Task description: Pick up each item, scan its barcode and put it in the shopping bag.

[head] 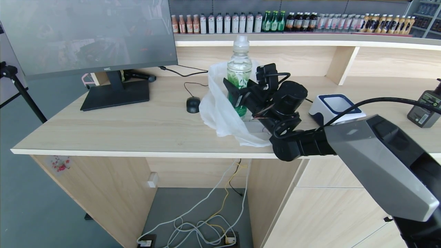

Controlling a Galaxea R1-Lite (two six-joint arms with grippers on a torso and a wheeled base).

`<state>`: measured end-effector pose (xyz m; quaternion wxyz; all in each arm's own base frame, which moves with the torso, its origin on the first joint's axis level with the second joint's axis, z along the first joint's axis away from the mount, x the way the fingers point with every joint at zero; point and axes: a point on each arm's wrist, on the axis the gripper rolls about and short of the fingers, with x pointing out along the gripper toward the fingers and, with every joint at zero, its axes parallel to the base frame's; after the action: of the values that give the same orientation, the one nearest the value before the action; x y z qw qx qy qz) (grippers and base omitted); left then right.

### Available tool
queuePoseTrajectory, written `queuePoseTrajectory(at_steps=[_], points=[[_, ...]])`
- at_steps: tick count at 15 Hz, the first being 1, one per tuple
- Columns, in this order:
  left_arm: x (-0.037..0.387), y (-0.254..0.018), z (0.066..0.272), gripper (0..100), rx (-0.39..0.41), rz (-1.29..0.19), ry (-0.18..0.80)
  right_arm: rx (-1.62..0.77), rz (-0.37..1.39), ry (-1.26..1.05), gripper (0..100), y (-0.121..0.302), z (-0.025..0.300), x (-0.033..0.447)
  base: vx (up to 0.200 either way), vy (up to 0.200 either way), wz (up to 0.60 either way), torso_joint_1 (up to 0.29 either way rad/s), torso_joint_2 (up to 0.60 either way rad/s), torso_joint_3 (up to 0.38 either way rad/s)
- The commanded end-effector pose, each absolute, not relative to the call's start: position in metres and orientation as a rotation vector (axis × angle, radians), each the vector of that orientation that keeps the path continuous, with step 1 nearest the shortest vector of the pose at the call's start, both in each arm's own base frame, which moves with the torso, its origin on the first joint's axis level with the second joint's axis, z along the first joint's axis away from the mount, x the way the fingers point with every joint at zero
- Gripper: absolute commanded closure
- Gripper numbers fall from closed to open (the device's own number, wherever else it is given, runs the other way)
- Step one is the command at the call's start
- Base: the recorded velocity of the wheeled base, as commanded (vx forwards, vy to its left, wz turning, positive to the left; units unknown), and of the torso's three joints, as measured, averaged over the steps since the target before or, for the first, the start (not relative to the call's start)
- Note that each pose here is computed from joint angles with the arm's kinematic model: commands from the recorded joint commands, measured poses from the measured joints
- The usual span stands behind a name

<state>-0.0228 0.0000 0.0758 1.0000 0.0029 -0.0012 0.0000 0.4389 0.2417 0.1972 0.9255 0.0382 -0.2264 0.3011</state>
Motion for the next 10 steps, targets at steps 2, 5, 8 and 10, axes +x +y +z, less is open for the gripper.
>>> queuePoseTrajectory(at_steps=[2, 5, 8, 10], points=[[-0.0228, 0.0000, 0.0758, 0, 0.006, 0.000, -0.003, 0.074, 0.617, -0.455, 100, 0.2424, 0.1925, 0.4406, 0.000, 0.000, 0.00, 0.000, 0.00, 0.000], [-0.0228, 0.0000, 0.0758, 0, 0.006, 0.000, -0.003, 0.075, 0.618, -0.452, 0, 0.2424, 0.1919, 0.4407, 0.000, 0.000, 0.00, 0.000, 0.00, 0.000], [-0.0228, 0.0000, 0.0758, 0, 0.006, 0.000, -0.003, 0.076, 0.618, -0.458, 0, 0.2423, 0.1925, 0.4404, 0.000, 0.000, 0.00, 0.000, 0.00, 0.000], [-0.0228, 0.0000, 0.0758, 0, 0.006, 0.000, -0.003, 0.078, 0.617, -0.464, 0, 0.2420, 0.1943, 0.4398, 0.000, 0.000, 0.00, 0.000, 0.00, 0.000]])
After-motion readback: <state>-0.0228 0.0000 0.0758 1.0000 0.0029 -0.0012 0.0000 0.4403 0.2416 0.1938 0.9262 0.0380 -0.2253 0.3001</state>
